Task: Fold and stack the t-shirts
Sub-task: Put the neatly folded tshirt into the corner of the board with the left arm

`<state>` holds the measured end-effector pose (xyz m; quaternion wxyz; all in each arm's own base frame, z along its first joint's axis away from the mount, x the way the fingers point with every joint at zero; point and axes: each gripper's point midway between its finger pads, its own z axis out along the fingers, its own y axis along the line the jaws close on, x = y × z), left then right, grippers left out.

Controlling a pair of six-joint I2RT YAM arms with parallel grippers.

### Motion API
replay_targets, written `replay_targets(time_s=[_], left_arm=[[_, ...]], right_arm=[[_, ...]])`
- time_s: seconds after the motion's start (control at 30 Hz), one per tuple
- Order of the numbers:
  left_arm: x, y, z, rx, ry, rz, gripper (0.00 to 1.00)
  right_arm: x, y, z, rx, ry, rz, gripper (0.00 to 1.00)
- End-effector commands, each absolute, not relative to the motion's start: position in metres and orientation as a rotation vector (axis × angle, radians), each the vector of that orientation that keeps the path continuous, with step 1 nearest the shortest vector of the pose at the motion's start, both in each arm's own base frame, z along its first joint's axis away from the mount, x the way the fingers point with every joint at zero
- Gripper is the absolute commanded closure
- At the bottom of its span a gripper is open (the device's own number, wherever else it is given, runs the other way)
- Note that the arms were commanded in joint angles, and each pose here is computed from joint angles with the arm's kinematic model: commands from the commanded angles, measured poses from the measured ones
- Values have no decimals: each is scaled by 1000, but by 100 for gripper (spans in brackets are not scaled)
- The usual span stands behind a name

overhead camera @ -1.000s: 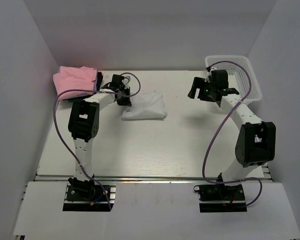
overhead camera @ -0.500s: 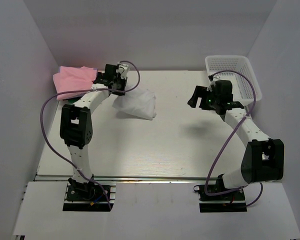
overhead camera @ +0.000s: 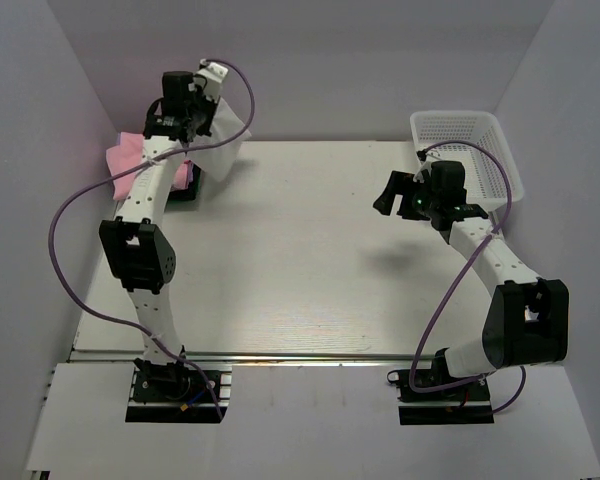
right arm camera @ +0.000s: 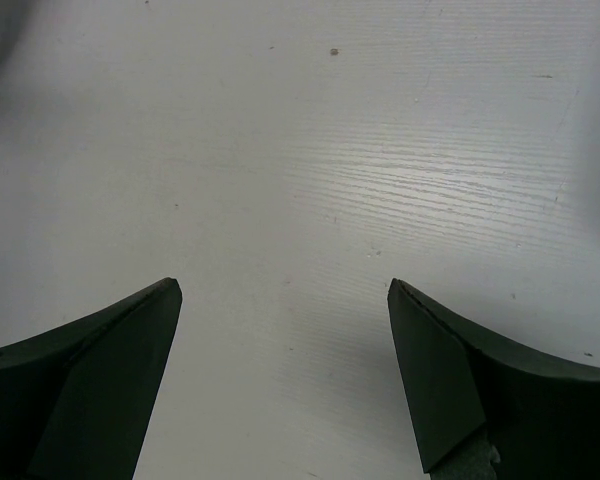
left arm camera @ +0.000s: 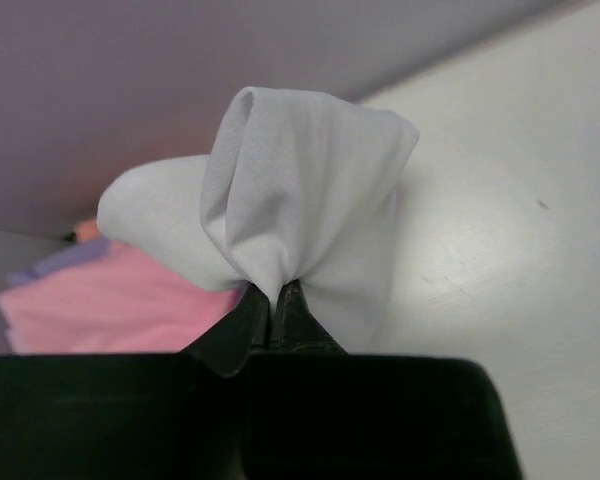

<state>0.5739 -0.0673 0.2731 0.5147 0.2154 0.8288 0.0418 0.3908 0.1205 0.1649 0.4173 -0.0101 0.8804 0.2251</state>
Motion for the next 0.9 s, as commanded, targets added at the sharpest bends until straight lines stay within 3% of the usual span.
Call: replay_targets(time_s=[0.0, 0.37, 0.83, 0.87], left_arm=[[581, -32, 315, 498, 1933, 221, 100], [589, 42, 344, 340, 1886, 324, 100], [596, 144, 272, 33, 2019, 504, 100], [593, 153, 272, -4, 2020, 527, 94]], right_arm=[[395, 123, 181, -36, 2147, 589, 10], [396, 127, 180, -31, 2157, 618, 10], [399, 130, 169, -34, 2198, 625, 10], [400, 130, 170, -35, 2196, 627, 10]])
